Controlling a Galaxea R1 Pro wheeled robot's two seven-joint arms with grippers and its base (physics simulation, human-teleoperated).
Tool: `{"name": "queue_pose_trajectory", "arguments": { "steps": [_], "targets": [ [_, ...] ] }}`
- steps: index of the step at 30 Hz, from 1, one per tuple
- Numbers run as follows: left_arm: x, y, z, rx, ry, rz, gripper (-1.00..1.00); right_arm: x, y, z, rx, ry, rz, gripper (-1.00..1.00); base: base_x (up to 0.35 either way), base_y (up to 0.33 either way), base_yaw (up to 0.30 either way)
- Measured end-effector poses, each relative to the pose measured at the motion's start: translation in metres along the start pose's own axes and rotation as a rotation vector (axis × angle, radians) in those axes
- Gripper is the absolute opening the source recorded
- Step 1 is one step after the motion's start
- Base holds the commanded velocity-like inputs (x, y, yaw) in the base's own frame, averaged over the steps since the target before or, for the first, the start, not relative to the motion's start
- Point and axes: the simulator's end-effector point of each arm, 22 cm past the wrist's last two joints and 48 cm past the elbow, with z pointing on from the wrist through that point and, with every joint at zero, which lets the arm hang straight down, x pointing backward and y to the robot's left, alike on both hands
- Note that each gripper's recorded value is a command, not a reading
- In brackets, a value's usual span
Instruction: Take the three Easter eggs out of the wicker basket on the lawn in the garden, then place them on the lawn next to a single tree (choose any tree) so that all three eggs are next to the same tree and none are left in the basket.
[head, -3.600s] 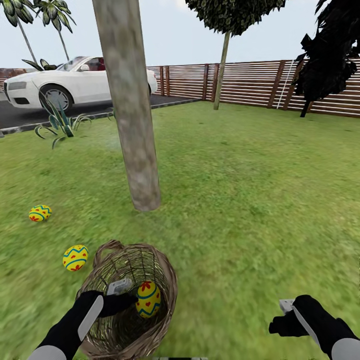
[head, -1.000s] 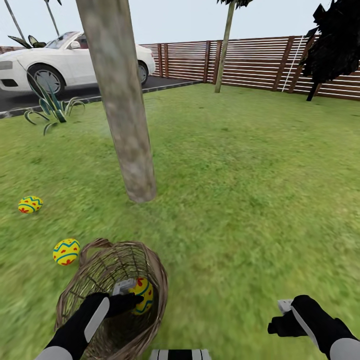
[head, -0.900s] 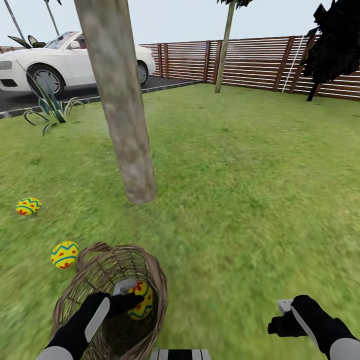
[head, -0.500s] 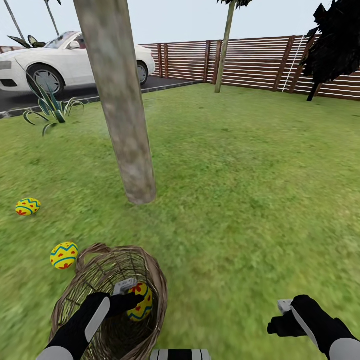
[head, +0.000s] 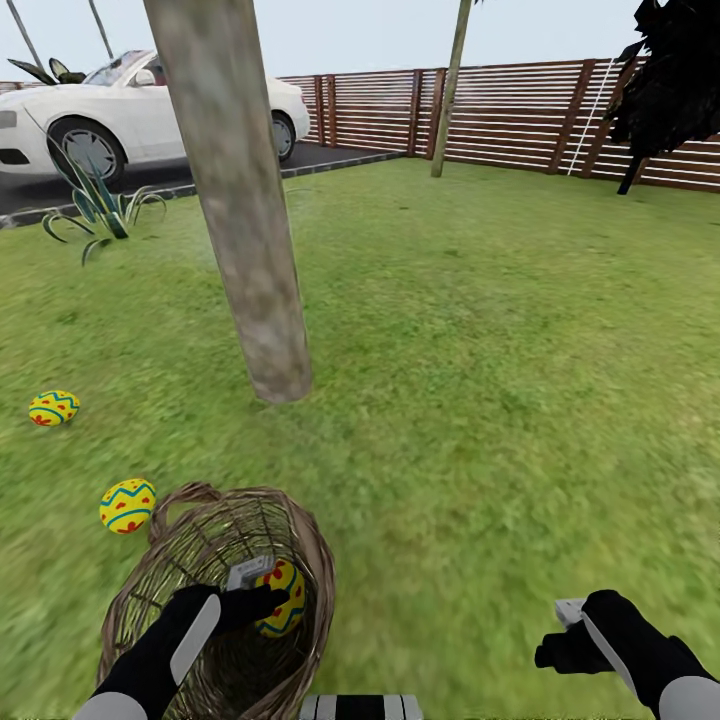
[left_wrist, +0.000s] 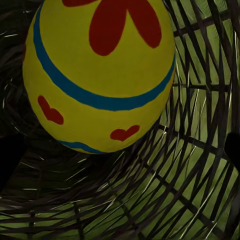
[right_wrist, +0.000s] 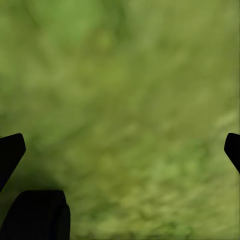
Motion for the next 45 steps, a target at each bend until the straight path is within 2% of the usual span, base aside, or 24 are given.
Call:
{"name": "queue_pose_trajectory", "arguments": {
  "steps": [10, 16, 34, 45],
  "targets": [
    [0.0, 0.0, 0.0, 0.0, 0.0, 0.0, 1.0, 0.0, 0.0, 0.0, 0.0, 0.0, 0.0, 1.0, 0.0, 0.0, 0.0],
    [0.009, 0.005, 0.008, -0.007, 0.023, -0.006, 1.0, 0.007, 0.0, 0.01, -0.001, 0.024, -0.001, 1.0, 0.0, 0.0, 0.0],
    [0.009, 0.006, 0.008, -0.007, 0.021, -0.006, 1.0, 0.007, 0.0, 0.01, 0.0, 0.025, -0.001, 1.0, 0.0, 0.0, 0.0],
    [0.004, 0.015, 0.006, -0.023, 0.014, -0.002, 1.0, 0.007, 0.001, 0.01, 0.0, 0.024, -0.003, 1.0, 0.0, 0.0, 0.0]
  ]
}}
